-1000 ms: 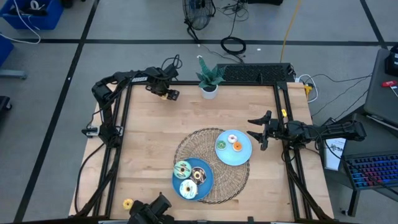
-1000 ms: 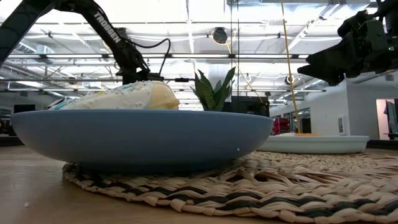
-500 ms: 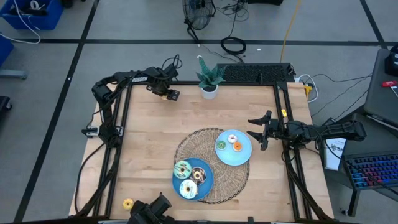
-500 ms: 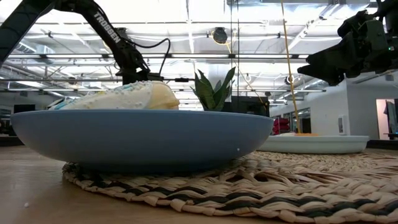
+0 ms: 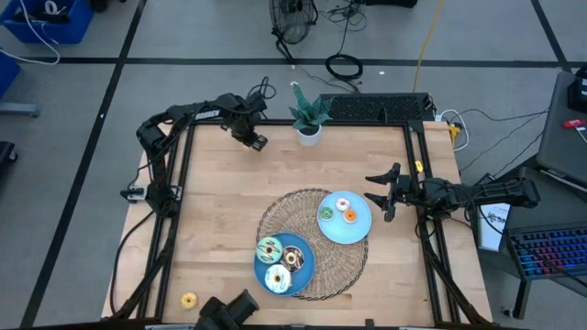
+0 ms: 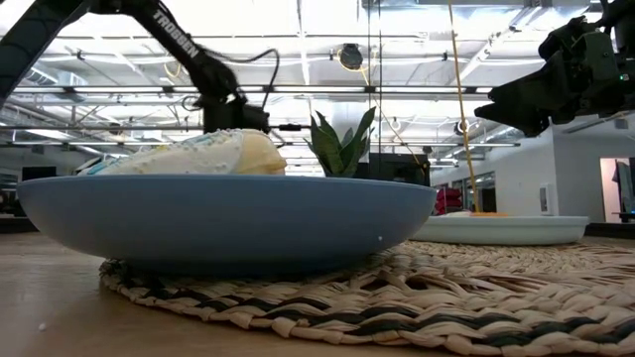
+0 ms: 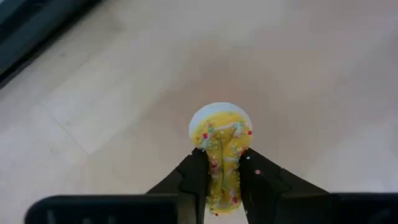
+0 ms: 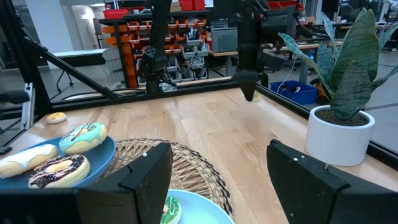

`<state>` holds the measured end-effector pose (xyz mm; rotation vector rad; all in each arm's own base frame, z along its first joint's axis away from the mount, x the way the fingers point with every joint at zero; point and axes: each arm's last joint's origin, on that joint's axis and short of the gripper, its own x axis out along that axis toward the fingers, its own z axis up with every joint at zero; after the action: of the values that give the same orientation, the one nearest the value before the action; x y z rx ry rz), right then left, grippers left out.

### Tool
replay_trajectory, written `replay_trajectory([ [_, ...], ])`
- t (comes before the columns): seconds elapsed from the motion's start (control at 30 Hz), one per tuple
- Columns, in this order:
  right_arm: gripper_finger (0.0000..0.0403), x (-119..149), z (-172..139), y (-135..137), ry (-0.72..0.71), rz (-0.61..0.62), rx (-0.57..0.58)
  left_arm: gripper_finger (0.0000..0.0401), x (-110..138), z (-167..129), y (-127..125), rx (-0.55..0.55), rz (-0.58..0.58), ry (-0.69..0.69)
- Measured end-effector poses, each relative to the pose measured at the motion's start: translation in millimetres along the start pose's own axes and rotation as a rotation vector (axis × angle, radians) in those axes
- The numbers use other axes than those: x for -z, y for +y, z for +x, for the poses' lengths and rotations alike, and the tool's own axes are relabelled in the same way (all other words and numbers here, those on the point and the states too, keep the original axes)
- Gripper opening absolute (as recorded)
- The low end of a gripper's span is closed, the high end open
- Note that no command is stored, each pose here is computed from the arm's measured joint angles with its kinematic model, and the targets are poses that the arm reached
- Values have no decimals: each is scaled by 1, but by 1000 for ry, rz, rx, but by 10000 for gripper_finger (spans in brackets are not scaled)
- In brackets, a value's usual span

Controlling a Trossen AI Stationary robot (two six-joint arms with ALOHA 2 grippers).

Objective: Pick & Place donuts
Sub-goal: Put the top small yellow donut on the light blue plate

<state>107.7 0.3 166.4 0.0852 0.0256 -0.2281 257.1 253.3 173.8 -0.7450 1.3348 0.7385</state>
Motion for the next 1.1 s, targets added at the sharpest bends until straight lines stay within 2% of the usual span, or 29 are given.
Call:
replay_trajectory([
  [0.17, 242, 0, 0, 0, 0, 0, 1, 61, -1, -26, -39, -1, 177, 5],
  [0.4, 242, 0, 0, 0, 0, 0, 1, 43, 15, -65, -119, -68, 406, -93],
  [0.53, 242, 0, 0, 0, 0, 0, 1, 51, 40, -82, -169, -86, 533, -160],
  [0.77, 242, 0, 0, 0, 0, 0, 0, 65, 103, -95, -244, -29, 750, -243],
  [0.9, 242, 0, 0, 0, 0, 0, 0, 58, 135, -98, -273, -21, 840, -320],
  [1.1, 242, 0, 0, 0, 0, 0, 0, 51, 169, -105, -304, -13, 954, -483],
])
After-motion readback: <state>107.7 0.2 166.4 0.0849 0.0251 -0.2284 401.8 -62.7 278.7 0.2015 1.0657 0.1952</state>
